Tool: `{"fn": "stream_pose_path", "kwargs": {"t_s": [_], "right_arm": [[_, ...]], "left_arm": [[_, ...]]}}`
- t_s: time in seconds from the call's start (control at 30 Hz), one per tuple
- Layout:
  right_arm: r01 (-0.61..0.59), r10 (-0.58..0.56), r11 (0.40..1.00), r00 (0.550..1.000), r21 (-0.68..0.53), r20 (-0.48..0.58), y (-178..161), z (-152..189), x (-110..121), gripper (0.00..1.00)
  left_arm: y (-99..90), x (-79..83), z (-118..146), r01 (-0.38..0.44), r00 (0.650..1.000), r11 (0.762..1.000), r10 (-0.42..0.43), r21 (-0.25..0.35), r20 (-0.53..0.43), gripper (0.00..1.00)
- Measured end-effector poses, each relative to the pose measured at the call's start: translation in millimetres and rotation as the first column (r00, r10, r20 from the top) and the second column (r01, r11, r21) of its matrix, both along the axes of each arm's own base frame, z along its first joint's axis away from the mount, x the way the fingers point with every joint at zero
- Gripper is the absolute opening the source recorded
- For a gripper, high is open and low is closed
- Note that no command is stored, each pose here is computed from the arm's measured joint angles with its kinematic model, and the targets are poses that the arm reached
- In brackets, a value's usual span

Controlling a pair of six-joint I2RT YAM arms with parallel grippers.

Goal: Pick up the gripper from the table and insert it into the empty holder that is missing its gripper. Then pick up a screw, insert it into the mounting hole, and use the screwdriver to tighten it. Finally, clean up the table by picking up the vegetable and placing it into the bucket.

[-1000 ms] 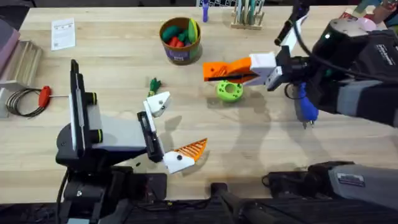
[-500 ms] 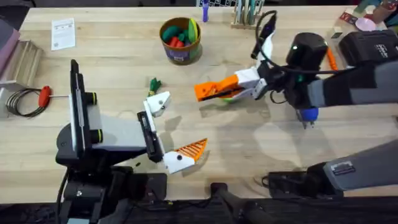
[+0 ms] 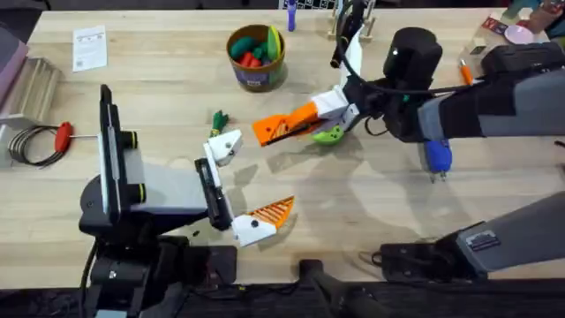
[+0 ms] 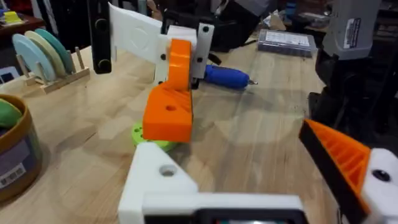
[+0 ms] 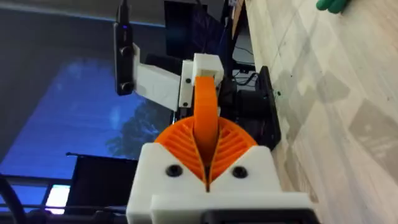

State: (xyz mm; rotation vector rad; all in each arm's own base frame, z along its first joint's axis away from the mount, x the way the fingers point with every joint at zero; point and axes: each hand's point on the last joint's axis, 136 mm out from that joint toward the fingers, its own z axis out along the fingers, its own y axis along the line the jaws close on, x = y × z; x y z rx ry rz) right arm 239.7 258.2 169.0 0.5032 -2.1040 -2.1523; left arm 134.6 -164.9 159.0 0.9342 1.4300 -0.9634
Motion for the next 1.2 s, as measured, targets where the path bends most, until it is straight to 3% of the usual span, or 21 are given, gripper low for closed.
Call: {"fn": "stream_pose_path", "kwargs": {"t_s": [0.23,0.63,1.2], "right_arm": [[-0.043,0.042,0.999,0.998,-0.017,-0.053,11,-15,-8,0.008],[-0.117,0.116,0.993,0.992,-0.014,-0.045,28,-13,-27,0.008],[-0.119,0.118,0.993,0.993,-0.005,-0.017,32,-5,-21,0.008]], "left_arm": [[0.0,0.0,0,0.000,1.000,1.000,0.000,0.000,0.000,0.985],[0.0,0.0,0,0.000,1.000,1.000,0.000,0.000,0.000,0.985],[0.4,0.5,0,-0.003,1.000,1.000,0.003,0.000,0.000,0.985]]}}
